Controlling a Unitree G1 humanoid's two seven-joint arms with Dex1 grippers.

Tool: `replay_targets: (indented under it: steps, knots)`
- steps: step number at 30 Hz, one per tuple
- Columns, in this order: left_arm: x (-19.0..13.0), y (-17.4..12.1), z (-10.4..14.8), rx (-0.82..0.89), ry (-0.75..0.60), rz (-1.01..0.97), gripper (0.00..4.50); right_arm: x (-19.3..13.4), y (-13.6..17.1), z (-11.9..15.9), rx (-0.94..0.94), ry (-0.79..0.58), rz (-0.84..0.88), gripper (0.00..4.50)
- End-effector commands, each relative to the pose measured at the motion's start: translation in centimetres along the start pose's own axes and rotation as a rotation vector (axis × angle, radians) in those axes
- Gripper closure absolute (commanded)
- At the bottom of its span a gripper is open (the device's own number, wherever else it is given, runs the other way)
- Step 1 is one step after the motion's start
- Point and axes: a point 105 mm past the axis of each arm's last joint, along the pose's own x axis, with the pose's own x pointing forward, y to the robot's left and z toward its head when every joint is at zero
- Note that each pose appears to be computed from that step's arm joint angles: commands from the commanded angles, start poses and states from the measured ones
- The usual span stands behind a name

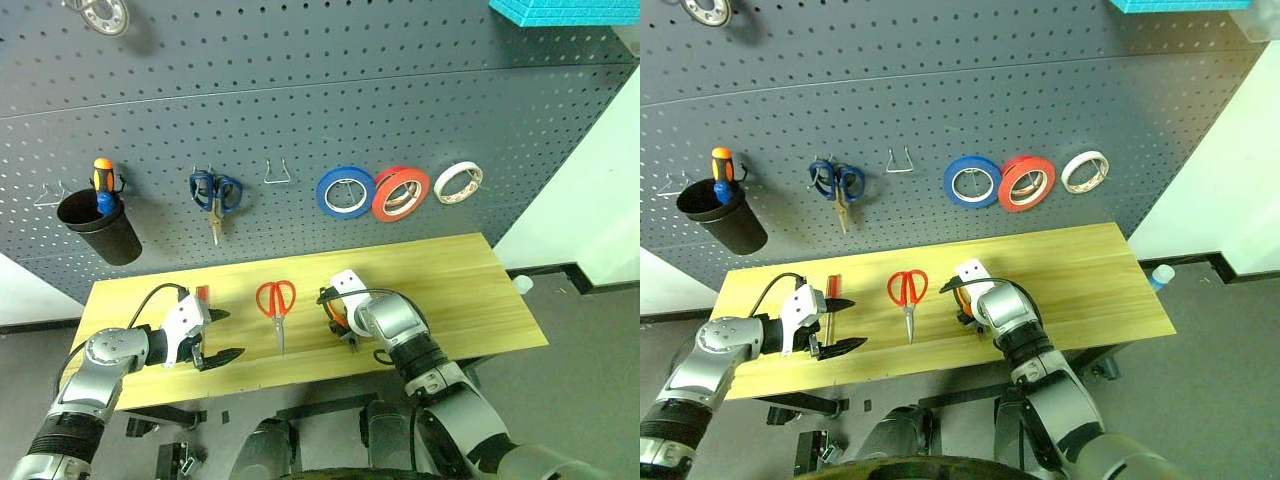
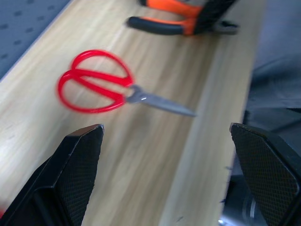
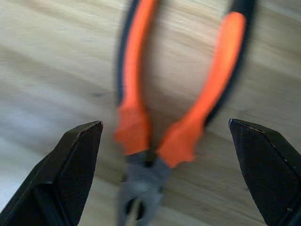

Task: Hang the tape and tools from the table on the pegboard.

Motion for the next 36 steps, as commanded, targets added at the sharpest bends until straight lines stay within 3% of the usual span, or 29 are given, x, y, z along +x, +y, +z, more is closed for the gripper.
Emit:
replay_targets:
  steps: [1, 8, 11, 16, 22, 25, 32, 36]
  knots:
    - [-0.6, -0.2, 0.3, 0.029, 0.006, -0.022, 0.0, 0.1, 0.8, 1.5, 0.015, -0.031, 0.006, 0.02]
    - [-0.5, -0.2, 0.0, 0.03, 0.012, -0.021, 0.0, 0.8, 2.1, 1.3, 0.015, 0.001, 0.028, 0.02]
    - [-0.5, -0.2, 0.0, 0.03, 0.01, -0.018, 0.0, 0.9, 1.9, 1.2, 0.022, 0.01, 0.018, 0.58]
    - [-0.5, -0.3, -0.2, 0.025, 0.005, -0.016, 0.0, 1.1, 1.4, 0.8, 0.044, 0.027, -0.003, 2.18]
    - [-0.9, -0.4, 0.1, 0.009, -0.038, 0.016, 0.0, 0.6, 1.4, 1.0, 0.061, 0.017, 0.057, 2.27]
    - [-1.8, 0.0, 1.1, -0.003, -0.118, 0.093, 0.0, -1.2, 2.0, 3.0, -0.039, -0.121, 0.15, 2.27]
    - [-5.6, 1.3, 3.6, -0.053, -0.336, 0.346, 0.0, -8.4, 1.4, 7.6, -0.484, -0.668, 0.151, 2.27]
    - [-7.7, 2.2, 5.2, -0.058, -0.442, 0.472, 0.0, -13.2, 2.2, 9.5, -0.605, -0.902, 0.207, 2.27]
